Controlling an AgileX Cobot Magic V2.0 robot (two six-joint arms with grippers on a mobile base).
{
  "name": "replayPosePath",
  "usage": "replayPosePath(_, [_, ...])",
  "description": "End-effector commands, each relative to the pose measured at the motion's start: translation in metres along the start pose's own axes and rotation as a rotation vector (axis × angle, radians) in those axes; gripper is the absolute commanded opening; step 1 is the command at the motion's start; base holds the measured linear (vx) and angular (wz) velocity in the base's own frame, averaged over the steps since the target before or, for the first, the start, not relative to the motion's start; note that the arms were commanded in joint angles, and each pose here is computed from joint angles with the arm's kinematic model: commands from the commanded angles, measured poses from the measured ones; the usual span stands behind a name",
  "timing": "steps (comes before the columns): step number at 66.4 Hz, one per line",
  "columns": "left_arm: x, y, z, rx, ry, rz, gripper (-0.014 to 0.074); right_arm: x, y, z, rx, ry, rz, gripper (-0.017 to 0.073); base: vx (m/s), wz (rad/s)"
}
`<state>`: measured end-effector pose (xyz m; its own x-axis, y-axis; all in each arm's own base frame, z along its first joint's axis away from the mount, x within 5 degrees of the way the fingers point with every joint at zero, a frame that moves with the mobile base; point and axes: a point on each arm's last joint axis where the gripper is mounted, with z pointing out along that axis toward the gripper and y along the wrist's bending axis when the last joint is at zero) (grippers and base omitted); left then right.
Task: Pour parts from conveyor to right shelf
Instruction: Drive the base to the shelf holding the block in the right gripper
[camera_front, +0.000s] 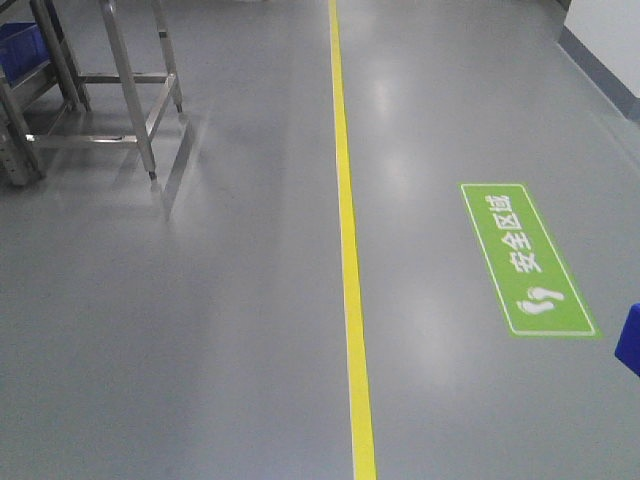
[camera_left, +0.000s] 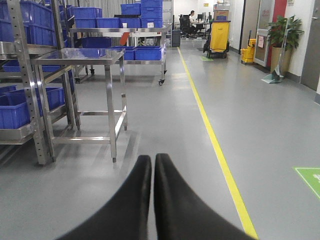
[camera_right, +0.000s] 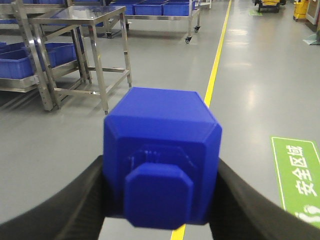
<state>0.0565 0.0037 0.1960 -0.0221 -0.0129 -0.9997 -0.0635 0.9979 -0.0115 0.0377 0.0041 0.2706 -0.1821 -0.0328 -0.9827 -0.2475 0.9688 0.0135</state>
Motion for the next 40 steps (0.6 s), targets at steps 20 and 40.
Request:
replayPosePath(20, [-0.0138, -0.0006, -0.0024, 0.009, -0.104, -0.014, -0.0006, -0.0159, 0.0009, -0.0025, -0.009, -0.099, -0.021, -0.0004, 0.69, 0.07])
replayPosePath(40, [-0.0138, -0.0006, -0.0024, 0.009, -0.104, -0.014, -0.0006, -0.0159, 0.0009, -0.0025, -0.008, -0.099, -0.022, -0.0004, 0.7, 0.02])
